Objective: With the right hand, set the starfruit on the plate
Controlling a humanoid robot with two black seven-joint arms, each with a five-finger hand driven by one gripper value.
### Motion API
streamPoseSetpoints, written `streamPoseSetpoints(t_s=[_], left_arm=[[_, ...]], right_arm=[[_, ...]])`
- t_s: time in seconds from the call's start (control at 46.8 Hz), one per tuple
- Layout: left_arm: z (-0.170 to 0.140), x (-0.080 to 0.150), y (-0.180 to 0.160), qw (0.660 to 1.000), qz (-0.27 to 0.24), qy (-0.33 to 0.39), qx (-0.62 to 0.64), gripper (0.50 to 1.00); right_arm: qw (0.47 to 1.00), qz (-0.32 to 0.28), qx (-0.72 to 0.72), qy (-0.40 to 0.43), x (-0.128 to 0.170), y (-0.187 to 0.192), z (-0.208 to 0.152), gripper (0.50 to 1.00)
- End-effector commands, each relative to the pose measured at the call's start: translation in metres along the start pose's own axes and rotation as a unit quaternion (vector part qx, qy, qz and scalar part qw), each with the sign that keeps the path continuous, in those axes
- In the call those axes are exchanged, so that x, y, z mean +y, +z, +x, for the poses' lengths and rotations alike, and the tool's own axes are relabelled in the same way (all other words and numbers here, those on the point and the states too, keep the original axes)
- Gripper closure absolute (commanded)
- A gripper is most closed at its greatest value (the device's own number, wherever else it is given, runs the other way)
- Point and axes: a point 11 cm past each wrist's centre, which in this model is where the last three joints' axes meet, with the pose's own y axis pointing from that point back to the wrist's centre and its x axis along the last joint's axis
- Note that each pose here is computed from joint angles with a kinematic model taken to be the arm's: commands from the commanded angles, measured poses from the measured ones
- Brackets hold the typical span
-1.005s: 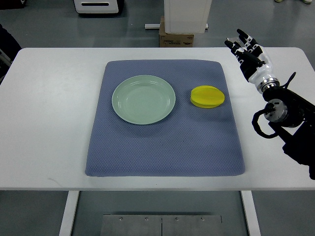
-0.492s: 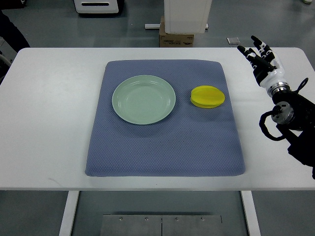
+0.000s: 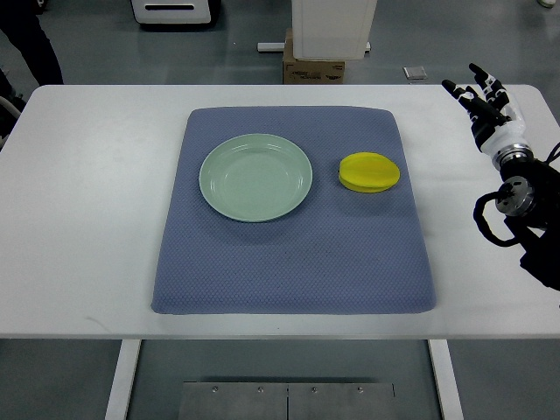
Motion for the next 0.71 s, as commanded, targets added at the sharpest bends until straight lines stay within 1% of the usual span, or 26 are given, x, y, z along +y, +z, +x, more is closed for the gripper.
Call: streamPoseSetpoints(t_s=[0.0, 0.171, 0.321, 0.449, 0.535, 0.684], left_arm=[[0.000, 0.000, 0.000, 1.000, 0.000, 0.000, 0.000, 0.500], [0.000, 0.000, 0.000, 1.000, 0.000, 0.000, 0.000, 0.500], [0.000, 0.000, 0.000, 1.000, 0.000, 0.000, 0.000, 0.500], [0.000, 0.000, 0.000, 1.000, 0.000, 0.000, 0.000, 0.500], [0.000, 0.000, 0.000, 1.000, 0.000, 0.000, 0.000, 0.500], [0.000, 0.000, 0.000, 1.000, 0.000, 0.000, 0.000, 0.500]], right_arm=[[1.000, 0.003, -0.002, -0.004, 0.000, -0.001, -0.003, 0.500], [0.999, 0.027, -0.006, -0.015, 0.000, -0.005, -0.007, 0.500], [0.999, 0.034, -0.011, -0.035, 0.000, -0.006, -0.013, 0.500], [0.996, 0.073, 0.005, -0.051, 0.004, -0.010, -0.017, 0.500], [0.994, 0.061, 0.037, -0.078, 0.005, -0.003, -0.026, 0.500], [0.986, 0.038, 0.090, -0.133, 0.006, 0.007, -0.053, 0.500]])
